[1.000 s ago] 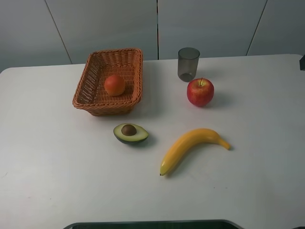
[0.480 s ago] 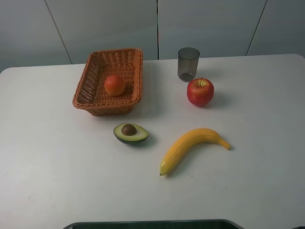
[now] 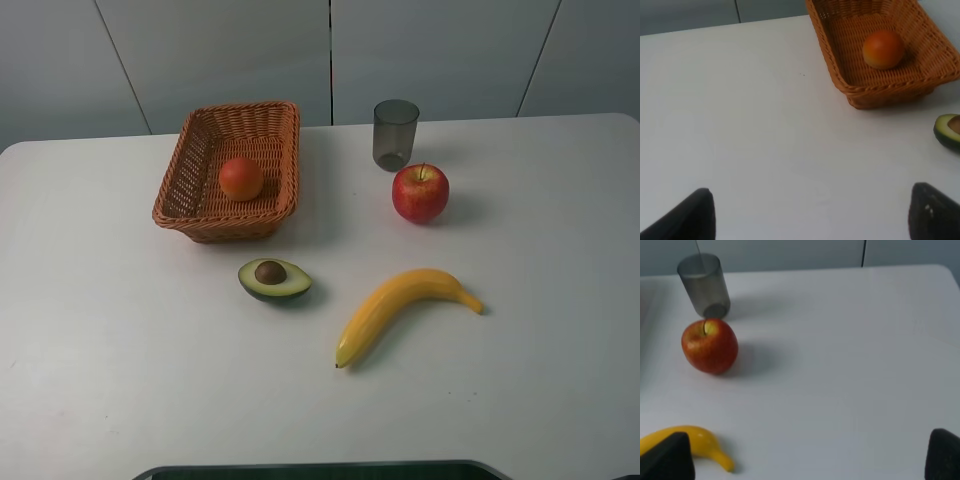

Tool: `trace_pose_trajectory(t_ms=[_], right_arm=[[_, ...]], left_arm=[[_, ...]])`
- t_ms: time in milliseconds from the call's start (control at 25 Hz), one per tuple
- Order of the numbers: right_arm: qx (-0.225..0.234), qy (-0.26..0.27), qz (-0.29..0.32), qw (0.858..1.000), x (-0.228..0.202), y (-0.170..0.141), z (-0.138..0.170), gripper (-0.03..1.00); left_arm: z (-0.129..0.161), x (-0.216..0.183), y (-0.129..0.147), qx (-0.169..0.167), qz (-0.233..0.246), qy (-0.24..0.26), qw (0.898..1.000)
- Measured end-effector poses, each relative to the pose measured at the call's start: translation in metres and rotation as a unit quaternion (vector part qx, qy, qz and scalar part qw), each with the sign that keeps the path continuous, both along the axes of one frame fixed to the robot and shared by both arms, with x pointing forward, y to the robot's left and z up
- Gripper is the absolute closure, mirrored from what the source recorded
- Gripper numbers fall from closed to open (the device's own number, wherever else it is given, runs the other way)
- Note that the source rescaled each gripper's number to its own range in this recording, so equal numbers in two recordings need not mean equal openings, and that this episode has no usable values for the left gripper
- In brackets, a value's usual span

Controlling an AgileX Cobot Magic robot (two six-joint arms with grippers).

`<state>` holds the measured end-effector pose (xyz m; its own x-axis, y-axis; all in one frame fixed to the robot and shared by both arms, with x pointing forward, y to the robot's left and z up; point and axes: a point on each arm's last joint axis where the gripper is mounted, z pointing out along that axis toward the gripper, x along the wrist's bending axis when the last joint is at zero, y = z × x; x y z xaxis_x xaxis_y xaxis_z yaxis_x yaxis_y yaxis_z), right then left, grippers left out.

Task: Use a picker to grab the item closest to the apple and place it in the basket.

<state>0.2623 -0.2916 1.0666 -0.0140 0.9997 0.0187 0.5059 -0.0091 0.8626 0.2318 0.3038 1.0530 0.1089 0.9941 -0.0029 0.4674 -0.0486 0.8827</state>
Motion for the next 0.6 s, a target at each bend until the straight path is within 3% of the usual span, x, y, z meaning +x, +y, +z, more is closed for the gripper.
trace_pose_trajectory(t_ms=[240,600], right_arm=[[-0.014,-0.027,0.008,1.000,-0.029,0.003,-0.009,-0.03],[-0.017,-0.021,0.011,1.000,-0.031,0.003,-0.013,-0.03]], left_arm=[[0.000,0.000,0.000,0.000,0.000,0.000,1.000],[0.000,0.000,0.000,0.002,-0.001,0.000,1.000]])
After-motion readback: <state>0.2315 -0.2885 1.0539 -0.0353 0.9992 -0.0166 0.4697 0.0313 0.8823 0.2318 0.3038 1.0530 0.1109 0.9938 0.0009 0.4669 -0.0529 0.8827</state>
